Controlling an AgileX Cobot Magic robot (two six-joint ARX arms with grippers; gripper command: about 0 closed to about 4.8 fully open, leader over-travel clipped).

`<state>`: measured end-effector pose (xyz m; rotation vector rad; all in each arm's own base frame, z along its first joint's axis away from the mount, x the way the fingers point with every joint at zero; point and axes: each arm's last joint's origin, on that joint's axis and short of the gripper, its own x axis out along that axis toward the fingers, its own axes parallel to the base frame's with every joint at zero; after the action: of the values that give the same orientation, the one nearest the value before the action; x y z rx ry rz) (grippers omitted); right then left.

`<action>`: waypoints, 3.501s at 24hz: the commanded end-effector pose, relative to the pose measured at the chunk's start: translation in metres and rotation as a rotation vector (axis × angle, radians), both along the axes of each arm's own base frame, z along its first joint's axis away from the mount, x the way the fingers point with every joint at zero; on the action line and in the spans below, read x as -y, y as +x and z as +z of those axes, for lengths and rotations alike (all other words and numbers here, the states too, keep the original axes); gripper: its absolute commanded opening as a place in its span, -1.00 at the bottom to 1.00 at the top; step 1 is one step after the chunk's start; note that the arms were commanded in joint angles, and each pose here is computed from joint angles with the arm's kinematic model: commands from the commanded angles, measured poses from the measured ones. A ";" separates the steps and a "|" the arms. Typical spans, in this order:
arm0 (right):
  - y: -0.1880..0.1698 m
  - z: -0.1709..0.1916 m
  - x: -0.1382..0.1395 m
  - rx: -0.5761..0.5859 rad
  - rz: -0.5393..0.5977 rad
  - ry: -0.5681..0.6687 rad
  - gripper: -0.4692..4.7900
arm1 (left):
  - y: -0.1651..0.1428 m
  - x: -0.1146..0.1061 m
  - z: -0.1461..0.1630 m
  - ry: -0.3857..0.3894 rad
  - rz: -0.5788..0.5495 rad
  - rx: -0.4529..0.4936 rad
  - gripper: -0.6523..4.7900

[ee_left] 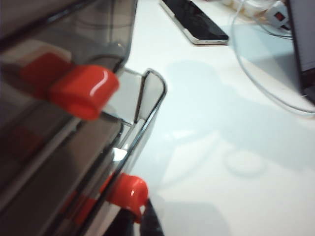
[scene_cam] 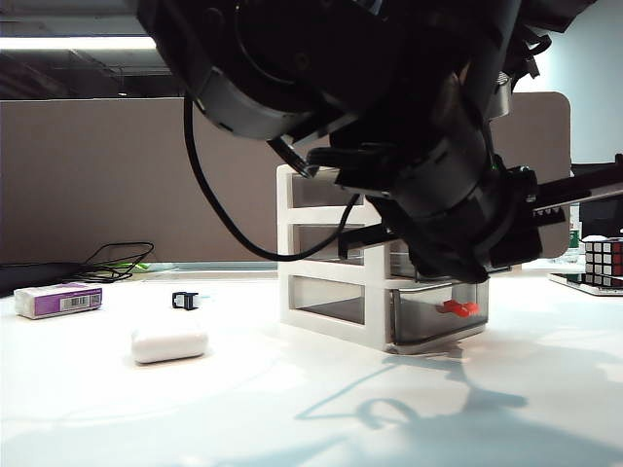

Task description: Open the second layer of the drawer on the table, pick up the earphone case on the table and put it in, and finally close the drawer.

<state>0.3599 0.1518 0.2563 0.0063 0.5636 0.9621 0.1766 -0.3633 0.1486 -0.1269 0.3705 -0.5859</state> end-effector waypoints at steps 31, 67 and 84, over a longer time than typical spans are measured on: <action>-0.005 -0.006 -0.003 -0.059 0.008 -0.029 -0.84 | -0.051 -0.015 0.033 0.123 -0.184 -0.003 -0.78; -0.005 -0.006 -0.003 -0.066 0.007 -0.028 -0.84 | 0.010 -0.046 0.035 0.158 -0.435 -0.097 -0.78; -0.006 -0.007 -0.002 -0.085 0.006 -0.036 -0.84 | -0.010 -0.057 0.087 0.234 -0.404 0.174 -0.78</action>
<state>0.3569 0.1540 0.2569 0.0086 0.5901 0.9708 0.1688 -0.3103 0.2275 0.1879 0.3339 -0.9616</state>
